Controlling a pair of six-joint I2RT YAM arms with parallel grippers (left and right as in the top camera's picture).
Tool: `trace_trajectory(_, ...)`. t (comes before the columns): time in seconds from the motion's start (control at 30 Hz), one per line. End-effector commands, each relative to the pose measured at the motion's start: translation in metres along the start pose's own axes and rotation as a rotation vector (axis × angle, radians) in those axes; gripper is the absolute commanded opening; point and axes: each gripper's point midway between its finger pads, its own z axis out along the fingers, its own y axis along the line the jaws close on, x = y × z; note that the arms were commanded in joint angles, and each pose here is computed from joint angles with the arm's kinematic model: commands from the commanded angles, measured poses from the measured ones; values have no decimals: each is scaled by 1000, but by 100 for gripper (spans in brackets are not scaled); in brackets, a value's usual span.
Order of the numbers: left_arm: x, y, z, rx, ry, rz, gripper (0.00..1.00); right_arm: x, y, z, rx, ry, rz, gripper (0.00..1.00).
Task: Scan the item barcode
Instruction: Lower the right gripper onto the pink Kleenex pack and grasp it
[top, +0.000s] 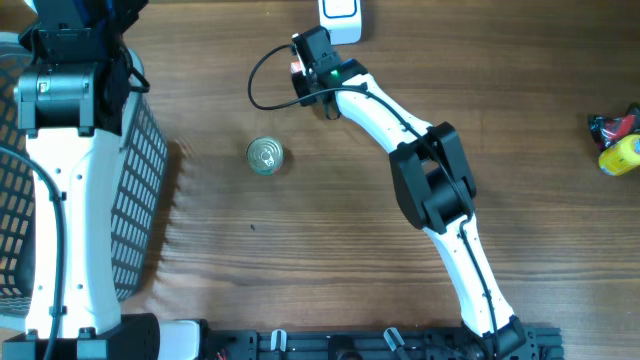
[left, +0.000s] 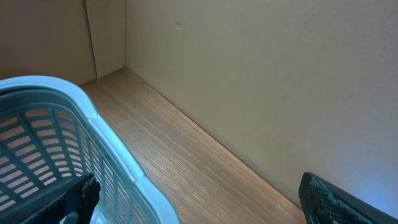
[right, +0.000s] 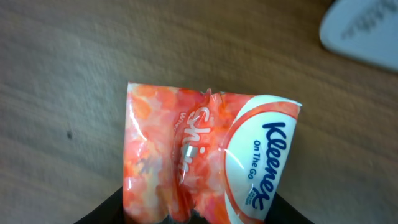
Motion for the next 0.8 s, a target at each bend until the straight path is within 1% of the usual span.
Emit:
trace_trajectory(0.0, -3, 4, 0, -11, -11, 6, 100, 23, -18, -10, 65, 93, -3, 37)
trace_trajectory(0.1, -3, 4, 0, -10, -9, 6, 100, 20, -23, -36, 72, 120, -5, 37)
trace_trajectory(0.17, -1, 1, 0, 2, 1, 7, 100, 26, -27, -64, 73, 176, -3, 37)
trace_trajectory(0.3, 4, -1, 1, 20, 20, 10, 100, 43, -18, -108, -8, 283, 1, 37)
trace_trajectory(0.37, 11, -3, 3, 34, 42, 14, 100, 44, -16, -124, -24, 298, 14, 37)
trace_trajectory(0.53, 47, -9, 14, 86, 149, 41, 100, 37, -21, -145, -17, 294, 113, 40)
trace_trajectory(0.67, 89, -10, 22, 123, 266, 61, 100, 38, -20, -147, -120, 319, 214, 47)
trace_trajectory(0.77, 111, -7, 30, 117, 311, 37, 100, 46, -23, -152, -187, 369, 294, 47)
